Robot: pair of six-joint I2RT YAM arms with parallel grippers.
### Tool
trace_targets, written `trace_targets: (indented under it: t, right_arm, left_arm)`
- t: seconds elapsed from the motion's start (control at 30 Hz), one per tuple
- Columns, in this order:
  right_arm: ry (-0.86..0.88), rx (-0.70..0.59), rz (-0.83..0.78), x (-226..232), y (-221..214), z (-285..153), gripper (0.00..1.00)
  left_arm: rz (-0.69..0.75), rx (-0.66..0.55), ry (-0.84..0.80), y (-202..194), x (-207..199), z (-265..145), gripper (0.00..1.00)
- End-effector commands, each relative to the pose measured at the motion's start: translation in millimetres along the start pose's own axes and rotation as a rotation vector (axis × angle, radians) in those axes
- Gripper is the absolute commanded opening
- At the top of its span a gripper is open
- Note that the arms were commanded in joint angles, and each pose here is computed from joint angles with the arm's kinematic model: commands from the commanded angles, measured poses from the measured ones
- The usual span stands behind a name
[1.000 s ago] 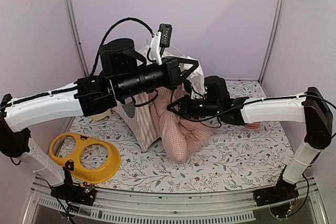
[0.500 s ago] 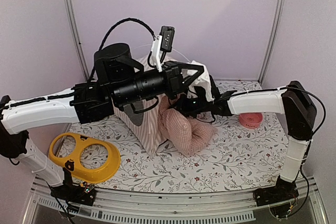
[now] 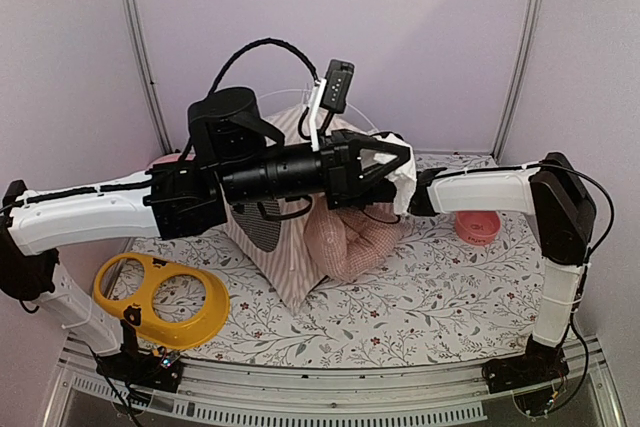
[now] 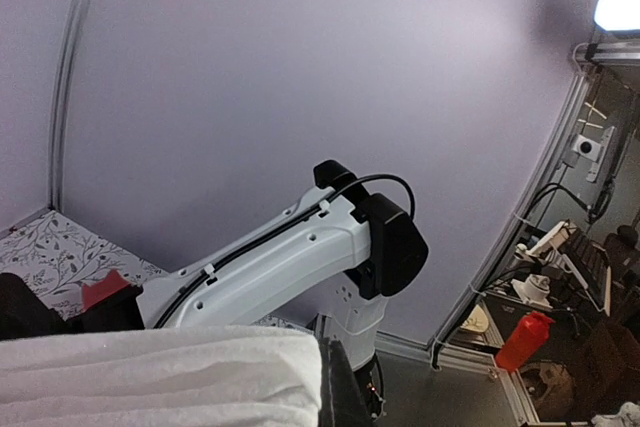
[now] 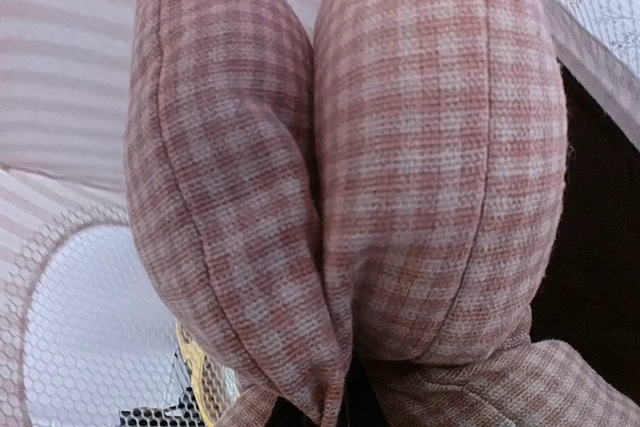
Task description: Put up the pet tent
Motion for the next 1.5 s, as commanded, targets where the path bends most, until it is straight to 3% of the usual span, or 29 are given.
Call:
trace_targets:
  t: [0.0, 0.3, 0.43, 0.57, 0.73, 0.83, 0.97, 1.07, 1.13, 1.3, 1.37, 1.47]
  right_arm:
    - [0.155, -0.155, 0.003, 38, 39, -7, 0.0]
    - [0.256, -0.254, 0.022, 46, 63, 10, 0.0]
    - [0.361, -0.303, 0.097, 38, 76, 5, 0.0]
    - [0.339, -0.29, 0.199, 24, 84, 16, 0.0]
    - [0.076, -0.382, 0.085, 7, 77, 27, 0.0]
    - [-0.071, -0.356, 0.094, -33, 64, 41, 0.0]
    - [-0.203, -0.256, 0.11, -74, 42, 65, 0.0]
    - [-0.247, -0.179, 0.122, -93, 27, 78, 0.0]
    - [-0.276, -0.146, 0.119, -100, 20, 81, 0.0]
    - [-0.316, -0.11, 0.129, -115, 9, 77, 0.0]
    - [-0.318, -0.092, 0.128, -117, 6, 78, 0.0]
    - [-0.308, -0.08, 0.128, -115, 6, 78, 0.0]
  left_arm:
    - [0.003, -0.088, -0.168, 24, -35, -1, 0.0]
    - [-0.013, -0.055, -0.316, 18, -54, 5, 0.0]
    - [-0.033, -0.053, -0.388, 15, -61, 3, 0.0]
    - [-0.037, -0.055, -0.378, 18, -57, -2, 0.0]
    - [-0.04, -0.067, -0.202, 24, -19, -20, 0.0]
    - [-0.064, -0.051, -0.032, 26, 22, -34, 0.0]
    - [-0.073, 0.106, 0.224, -1, 87, -43, 0.12]
    - [-0.084, 0.276, 0.42, -42, 147, -45, 0.09]
    - [-0.096, 0.297, 0.571, -49, 182, -62, 0.08]
    - [-0.107, 0.183, 0.725, -38, 227, -107, 0.27]
    - [-0.087, 0.203, 0.753, -41, 233, -114, 0.37]
    - [-0.078, 0.27, 0.811, -56, 238, -125, 0.44]
Point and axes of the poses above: each gripper's point midway between its finger pads, its own z axis out along the fingers, its own x axis along the line the jaws close on, y = z × x, the point moved 2 cm from there along -z, back along the fingers, and after that the axes turned 13 degrees about z, right-handed, at the moved point
